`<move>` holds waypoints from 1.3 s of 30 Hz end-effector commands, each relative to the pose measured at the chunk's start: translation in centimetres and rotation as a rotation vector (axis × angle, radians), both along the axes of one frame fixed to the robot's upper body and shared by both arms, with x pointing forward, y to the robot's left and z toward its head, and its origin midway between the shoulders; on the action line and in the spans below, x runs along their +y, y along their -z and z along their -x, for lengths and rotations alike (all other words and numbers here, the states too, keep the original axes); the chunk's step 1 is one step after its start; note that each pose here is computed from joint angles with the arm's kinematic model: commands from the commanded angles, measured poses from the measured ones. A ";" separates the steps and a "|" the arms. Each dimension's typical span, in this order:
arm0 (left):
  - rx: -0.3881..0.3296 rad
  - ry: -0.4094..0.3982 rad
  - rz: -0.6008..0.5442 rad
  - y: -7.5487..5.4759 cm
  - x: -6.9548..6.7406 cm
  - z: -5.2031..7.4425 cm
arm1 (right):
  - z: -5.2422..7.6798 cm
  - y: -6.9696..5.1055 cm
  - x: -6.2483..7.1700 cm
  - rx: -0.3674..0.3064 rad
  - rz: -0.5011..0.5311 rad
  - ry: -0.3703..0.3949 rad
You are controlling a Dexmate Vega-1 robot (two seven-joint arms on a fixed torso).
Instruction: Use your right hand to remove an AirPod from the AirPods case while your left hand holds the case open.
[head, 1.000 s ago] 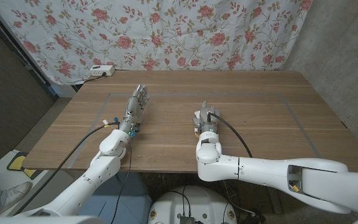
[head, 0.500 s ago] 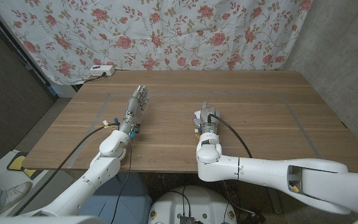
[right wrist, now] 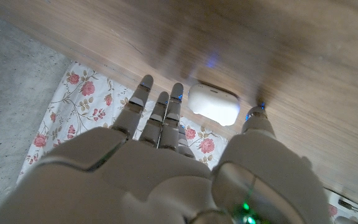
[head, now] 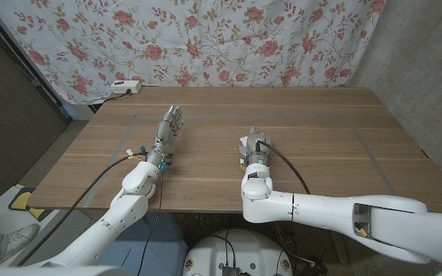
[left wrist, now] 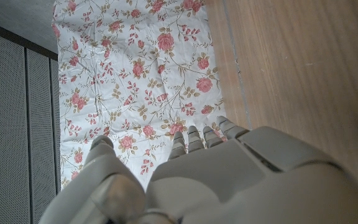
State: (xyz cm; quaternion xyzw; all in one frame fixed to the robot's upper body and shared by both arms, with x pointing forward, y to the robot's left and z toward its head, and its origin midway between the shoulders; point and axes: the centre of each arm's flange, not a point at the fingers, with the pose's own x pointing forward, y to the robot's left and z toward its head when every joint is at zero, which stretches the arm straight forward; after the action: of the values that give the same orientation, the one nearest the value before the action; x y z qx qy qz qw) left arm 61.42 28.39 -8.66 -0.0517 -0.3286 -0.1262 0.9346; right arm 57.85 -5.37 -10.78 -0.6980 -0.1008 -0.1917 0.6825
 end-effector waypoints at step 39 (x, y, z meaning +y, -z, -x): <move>0.010 0.010 0.004 0.5 0.3 -0.9 | -0.3 0.6 0.5 -0.042 -0.028 -0.030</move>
State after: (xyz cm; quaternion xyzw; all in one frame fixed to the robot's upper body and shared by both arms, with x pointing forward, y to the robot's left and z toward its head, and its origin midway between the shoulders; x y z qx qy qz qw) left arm 61.89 29.08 -9.14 -0.0576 -0.3271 -0.1252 0.9349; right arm 58.00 -4.82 -11.14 -0.6881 -0.1148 -0.1959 0.6892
